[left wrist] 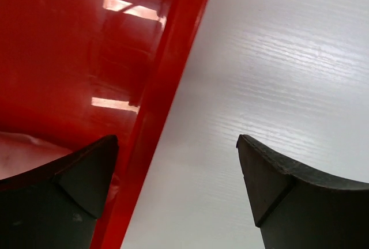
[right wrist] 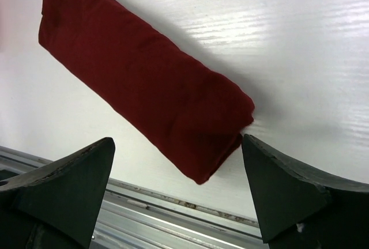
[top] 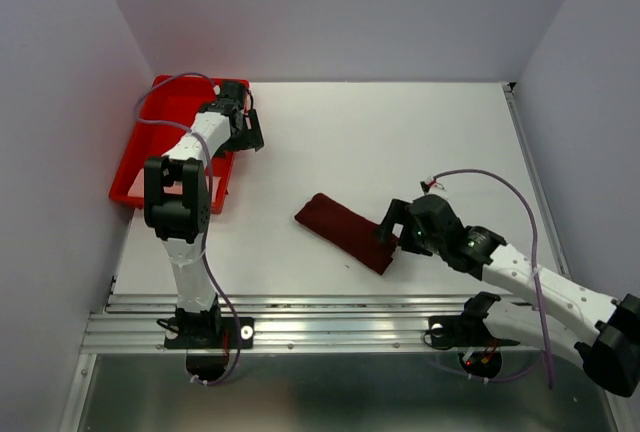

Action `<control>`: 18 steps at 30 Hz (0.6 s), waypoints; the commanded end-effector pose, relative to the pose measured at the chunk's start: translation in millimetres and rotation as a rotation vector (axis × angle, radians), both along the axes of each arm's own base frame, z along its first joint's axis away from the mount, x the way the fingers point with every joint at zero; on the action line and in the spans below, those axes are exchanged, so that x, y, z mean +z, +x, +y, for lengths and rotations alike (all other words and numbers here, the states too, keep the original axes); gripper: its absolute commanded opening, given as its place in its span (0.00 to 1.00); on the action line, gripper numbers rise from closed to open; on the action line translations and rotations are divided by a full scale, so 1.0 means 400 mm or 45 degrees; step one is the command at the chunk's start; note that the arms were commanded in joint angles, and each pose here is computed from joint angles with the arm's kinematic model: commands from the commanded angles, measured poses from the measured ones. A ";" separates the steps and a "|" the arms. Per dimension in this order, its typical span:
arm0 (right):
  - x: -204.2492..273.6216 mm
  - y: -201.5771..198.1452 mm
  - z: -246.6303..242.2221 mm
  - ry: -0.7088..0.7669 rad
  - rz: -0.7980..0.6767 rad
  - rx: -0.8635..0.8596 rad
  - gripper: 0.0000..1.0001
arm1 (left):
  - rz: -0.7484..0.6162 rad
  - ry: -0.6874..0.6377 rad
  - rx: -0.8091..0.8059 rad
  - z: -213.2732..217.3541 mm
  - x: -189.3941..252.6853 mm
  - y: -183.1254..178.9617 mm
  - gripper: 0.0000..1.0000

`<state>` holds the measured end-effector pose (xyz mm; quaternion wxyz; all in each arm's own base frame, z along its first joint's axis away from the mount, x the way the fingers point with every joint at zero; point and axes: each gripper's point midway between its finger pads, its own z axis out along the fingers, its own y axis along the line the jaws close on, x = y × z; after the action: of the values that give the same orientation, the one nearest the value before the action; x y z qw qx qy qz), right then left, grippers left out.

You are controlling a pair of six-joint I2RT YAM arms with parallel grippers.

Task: Roll the t-shirts
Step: Move the bin to the center of the board.

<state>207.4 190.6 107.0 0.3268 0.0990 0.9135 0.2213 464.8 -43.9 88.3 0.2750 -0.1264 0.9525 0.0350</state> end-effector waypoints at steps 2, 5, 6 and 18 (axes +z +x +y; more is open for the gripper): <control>0.003 -0.043 -0.042 0.100 0.035 -0.133 0.99 | -0.085 -0.182 -0.144 -0.099 0.042 0.039 0.93; -0.016 -0.073 -0.058 0.186 0.074 -0.202 1.00 | -0.101 -0.318 -0.213 -0.184 0.050 0.030 0.92; -0.026 -0.082 -0.059 0.204 0.092 -0.211 1.00 | -0.110 -0.341 -0.230 -0.207 0.055 0.028 0.92; -0.133 -0.119 -0.020 0.439 0.258 -0.298 0.96 | -0.138 -0.408 -0.337 -0.412 0.066 0.055 0.91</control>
<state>151.1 168.0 49.6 0.2402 0.2413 0.8989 0.2758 477.7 -188.7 89.1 0.2826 -0.0461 0.9494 -0.1290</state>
